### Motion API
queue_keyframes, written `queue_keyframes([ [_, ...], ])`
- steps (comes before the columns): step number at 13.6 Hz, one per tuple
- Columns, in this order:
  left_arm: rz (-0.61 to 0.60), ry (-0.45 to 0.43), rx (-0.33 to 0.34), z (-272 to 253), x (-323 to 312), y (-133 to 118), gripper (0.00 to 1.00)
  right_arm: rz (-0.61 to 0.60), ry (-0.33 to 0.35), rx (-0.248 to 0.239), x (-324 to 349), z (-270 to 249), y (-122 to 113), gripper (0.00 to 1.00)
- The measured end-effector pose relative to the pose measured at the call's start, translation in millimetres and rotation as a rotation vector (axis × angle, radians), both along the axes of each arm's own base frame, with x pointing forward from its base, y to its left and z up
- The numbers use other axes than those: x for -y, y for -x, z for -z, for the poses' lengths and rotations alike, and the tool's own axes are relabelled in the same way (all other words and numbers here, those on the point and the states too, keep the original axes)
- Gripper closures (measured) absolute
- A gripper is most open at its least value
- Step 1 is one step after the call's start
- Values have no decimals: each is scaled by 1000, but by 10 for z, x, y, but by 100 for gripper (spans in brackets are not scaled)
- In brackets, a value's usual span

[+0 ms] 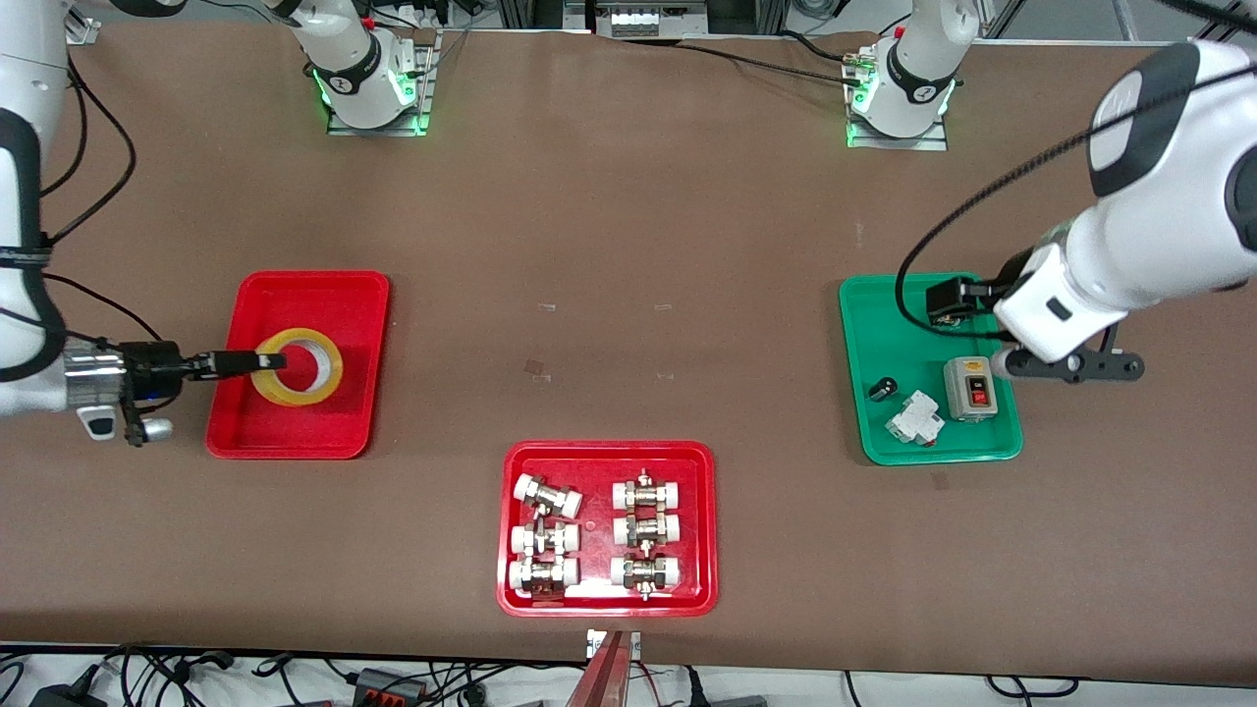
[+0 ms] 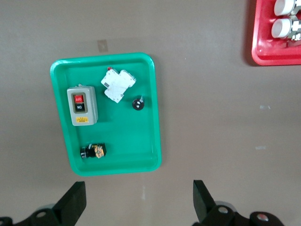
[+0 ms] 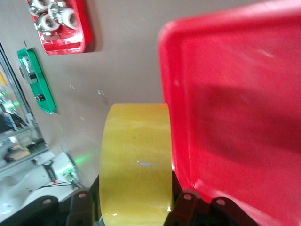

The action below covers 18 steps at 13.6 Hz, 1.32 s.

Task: Left arm passes tape to right arm into tray
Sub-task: 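Open the left gripper and withdraw it while the right gripper carries the tape, then lower the tape roll into the empty red tray with the right gripper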

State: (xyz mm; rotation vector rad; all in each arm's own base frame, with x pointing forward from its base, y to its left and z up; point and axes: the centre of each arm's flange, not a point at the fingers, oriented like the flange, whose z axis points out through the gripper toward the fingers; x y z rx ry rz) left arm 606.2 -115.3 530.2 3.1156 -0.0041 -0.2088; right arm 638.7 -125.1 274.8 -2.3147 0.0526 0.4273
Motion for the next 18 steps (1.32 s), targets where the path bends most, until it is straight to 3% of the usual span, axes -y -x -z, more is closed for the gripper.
queue_keyframes([
  [3, -7, -12, 19, 300, -84, 370, 0, 29, -21, -75, 95, 320, 195, 47],
  [5, -25, -21, 39, 124, -214, 383, 0, 33, -26, -98, 108, 510, 235, 47],
  [10, -37, -60, 58, -563, -544, 281, 0, -11, -33, -76, 172, 758, 288, 47],
  [15, -31, 24, 48, -653, -379, 297, 0, -28, -71, -56, 347, 1009, 393, 47],
  [16, -28, 25, 45, -630, -361, 287, 0, -30, -73, -60, 345, 1035, 404, 42],
  [18, -27, 25, 38, -586, -355, 271, 0, -38, -81, -68, 307, 1067, 418, 23],
])
